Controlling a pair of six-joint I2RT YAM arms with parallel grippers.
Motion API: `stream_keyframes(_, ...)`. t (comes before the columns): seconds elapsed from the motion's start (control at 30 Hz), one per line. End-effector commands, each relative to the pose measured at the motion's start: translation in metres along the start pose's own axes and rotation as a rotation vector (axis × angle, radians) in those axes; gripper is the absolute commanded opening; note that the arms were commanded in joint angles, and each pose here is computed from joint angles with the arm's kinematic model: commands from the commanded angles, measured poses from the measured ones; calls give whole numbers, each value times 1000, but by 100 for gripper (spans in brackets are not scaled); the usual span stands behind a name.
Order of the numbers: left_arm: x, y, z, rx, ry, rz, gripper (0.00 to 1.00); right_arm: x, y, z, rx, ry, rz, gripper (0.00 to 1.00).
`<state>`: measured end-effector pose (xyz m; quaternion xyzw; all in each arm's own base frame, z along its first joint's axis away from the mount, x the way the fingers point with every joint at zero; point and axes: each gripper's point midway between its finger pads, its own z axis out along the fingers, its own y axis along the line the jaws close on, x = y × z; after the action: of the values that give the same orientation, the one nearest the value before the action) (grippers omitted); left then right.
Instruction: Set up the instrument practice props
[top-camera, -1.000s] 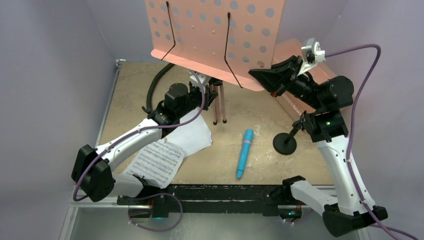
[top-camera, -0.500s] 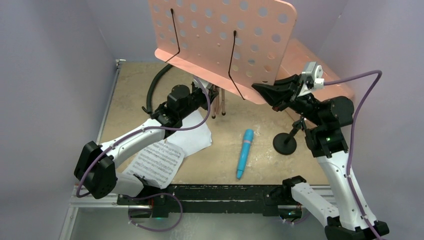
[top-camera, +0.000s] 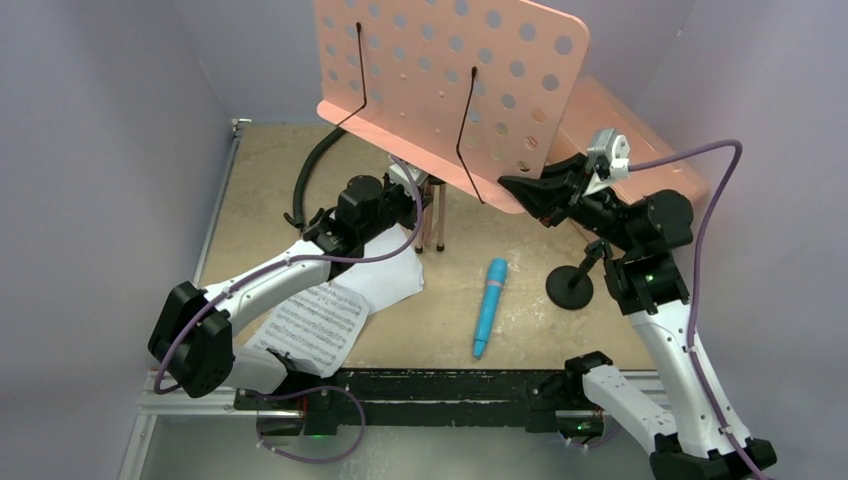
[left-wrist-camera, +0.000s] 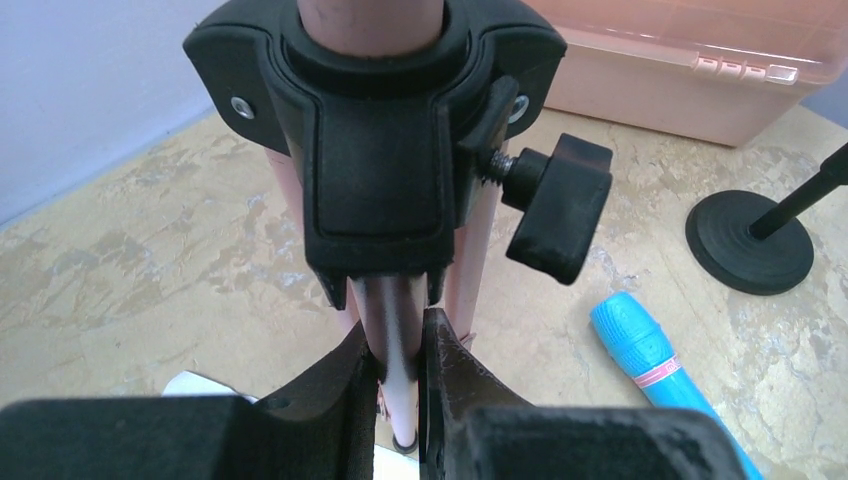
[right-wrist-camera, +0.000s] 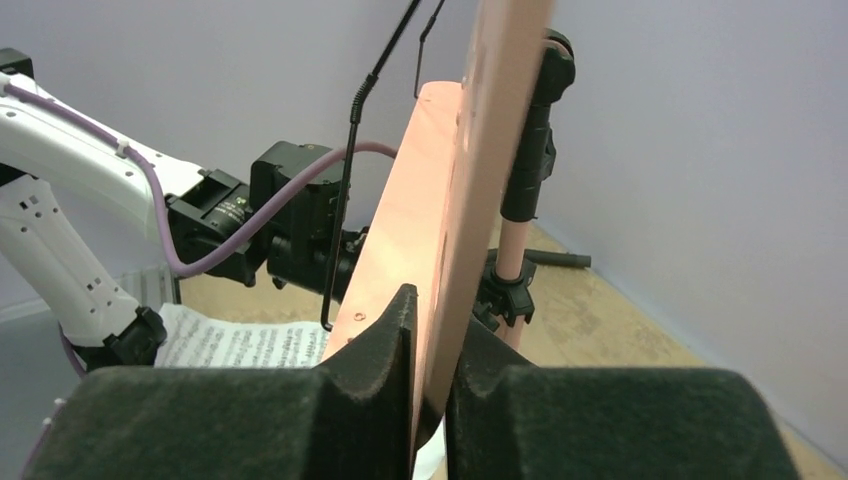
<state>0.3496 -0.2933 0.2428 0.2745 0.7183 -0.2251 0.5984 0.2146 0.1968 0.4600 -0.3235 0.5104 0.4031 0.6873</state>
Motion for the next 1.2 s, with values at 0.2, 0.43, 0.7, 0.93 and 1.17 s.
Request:
stream_keyframes(0.2, -52, 8, -4, -2, -146, 51, 0, -36, 15, -6, -30, -93, -175, 32)
stream_keyframes(0.43, -49, 11, -5, -17, -135, 43, 0, -45, 22, -8, -45, -93, -185, 53)
stream_keyframes(0.7, -48, 12, -4, -22, -129, 43, 0, -41, 33, -29, -15, -64, -264, 84)
stream_keyframes(0.93, -46, 12, -4, -22, -125, 42, 0, -16, 28, -44, 59, -28, -251, 98)
stream_keyframes(1.17, -47, 10, -4, -10, -128, 43, 0, 26, 30, -54, 63, 27, -180, 98)
